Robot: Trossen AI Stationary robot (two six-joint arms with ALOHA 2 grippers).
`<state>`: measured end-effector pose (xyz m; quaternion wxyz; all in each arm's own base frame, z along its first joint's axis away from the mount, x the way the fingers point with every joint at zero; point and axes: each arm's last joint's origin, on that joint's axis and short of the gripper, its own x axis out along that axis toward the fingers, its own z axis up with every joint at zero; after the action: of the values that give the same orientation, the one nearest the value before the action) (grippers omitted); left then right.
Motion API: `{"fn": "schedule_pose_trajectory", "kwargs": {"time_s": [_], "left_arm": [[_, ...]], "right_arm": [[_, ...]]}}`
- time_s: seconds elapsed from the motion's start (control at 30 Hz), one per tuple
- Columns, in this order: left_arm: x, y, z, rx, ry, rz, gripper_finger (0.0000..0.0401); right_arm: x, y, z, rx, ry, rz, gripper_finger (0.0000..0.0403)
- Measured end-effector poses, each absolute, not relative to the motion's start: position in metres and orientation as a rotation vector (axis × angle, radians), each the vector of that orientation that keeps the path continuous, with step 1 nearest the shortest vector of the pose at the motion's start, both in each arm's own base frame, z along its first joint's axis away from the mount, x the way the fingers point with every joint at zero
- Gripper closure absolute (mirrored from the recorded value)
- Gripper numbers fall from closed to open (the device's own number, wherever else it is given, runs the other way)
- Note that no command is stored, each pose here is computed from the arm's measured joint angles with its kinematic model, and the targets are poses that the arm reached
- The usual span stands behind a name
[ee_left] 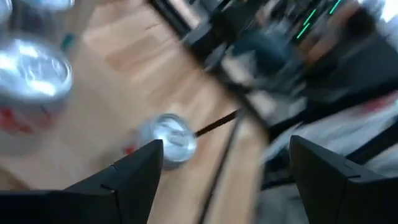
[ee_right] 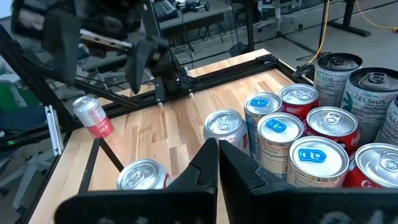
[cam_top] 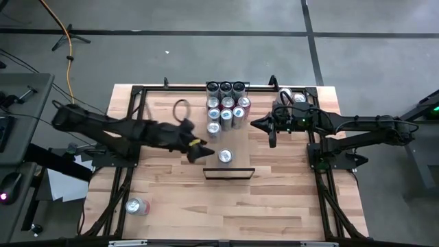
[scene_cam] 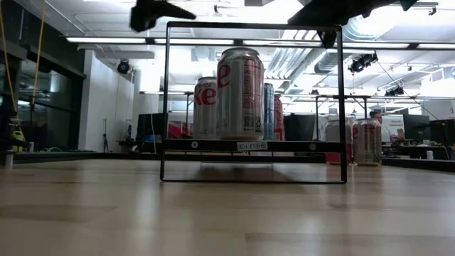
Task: Place canned beverage on shelf
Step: Put the left red-silver soda can on the shelf aligned with the other red-silver soda can
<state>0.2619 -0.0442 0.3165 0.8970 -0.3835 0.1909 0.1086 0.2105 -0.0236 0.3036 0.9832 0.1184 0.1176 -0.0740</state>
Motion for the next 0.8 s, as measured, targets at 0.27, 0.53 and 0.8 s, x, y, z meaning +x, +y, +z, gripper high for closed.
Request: {"fn": "schedule_pose_trajectory", "kwargs": {"time_s": [0.27, 0.53, 0.8], "left_arm": [[0.229, -0.052, 0.274, -1.249, 0.344, 0.136, 0.0230], [0.235, -0.056, 0.252, -1.271, 0.423, 0.197, 0.0386], [0.241, -0.053, 0.243, -1.275, 0.442, 0.240, 0.0400]], "right_arm": [[0.210, -0.024, 0.302, 0.257, 0.252, -0.153, 0.0402], [0.210, -0.024, 0.302, 0.276, 0.254, -0.164, 0.0402], [0.210, -0.024, 0.301, 0.298, 0.262, -0.169, 0.0402]]}}
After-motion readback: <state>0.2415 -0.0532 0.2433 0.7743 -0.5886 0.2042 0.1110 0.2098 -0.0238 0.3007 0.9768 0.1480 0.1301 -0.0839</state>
